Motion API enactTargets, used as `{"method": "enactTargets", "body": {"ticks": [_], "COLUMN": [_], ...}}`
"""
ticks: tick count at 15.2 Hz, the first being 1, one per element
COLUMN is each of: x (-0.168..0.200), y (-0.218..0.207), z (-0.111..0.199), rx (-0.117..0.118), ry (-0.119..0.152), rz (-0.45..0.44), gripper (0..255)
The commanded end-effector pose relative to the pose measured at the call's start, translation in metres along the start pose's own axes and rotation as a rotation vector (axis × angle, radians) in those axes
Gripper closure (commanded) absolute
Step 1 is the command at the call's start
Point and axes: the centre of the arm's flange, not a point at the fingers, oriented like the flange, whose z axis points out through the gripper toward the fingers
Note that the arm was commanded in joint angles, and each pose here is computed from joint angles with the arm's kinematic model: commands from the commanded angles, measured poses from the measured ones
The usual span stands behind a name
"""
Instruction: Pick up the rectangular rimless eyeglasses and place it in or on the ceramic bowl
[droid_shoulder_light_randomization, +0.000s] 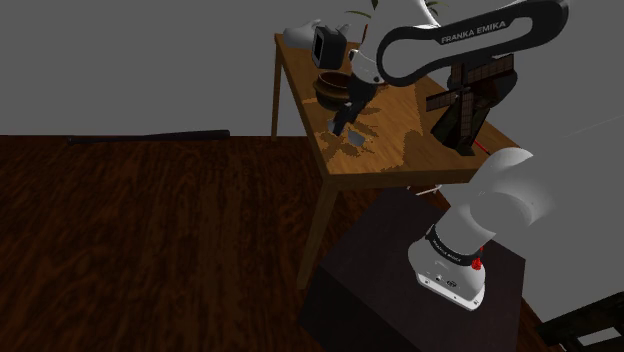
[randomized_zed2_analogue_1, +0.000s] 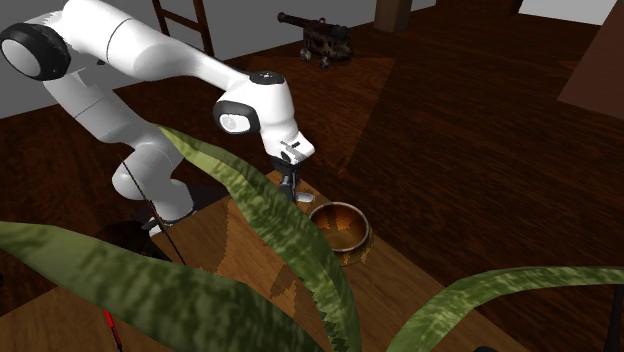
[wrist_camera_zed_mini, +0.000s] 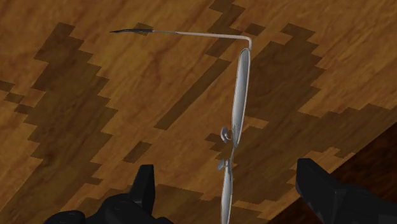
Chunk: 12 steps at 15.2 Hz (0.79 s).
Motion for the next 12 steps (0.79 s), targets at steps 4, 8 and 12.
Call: {"method": "enactTargets", "body": {"ticks": [4, 8, 12], "x": [-0.0001, -0.0001, -0.0001], "y": [0.0004, 0.0004, 0.0004], "z": [0.0043, 0.0043, 0.0043], "rx": [0.0, 0.0, 0.0], "ry": [0.001, 0.001, 0.001], "rz": [0.0, 0.0, 0.0], "gripper": [0, 255, 255]}}
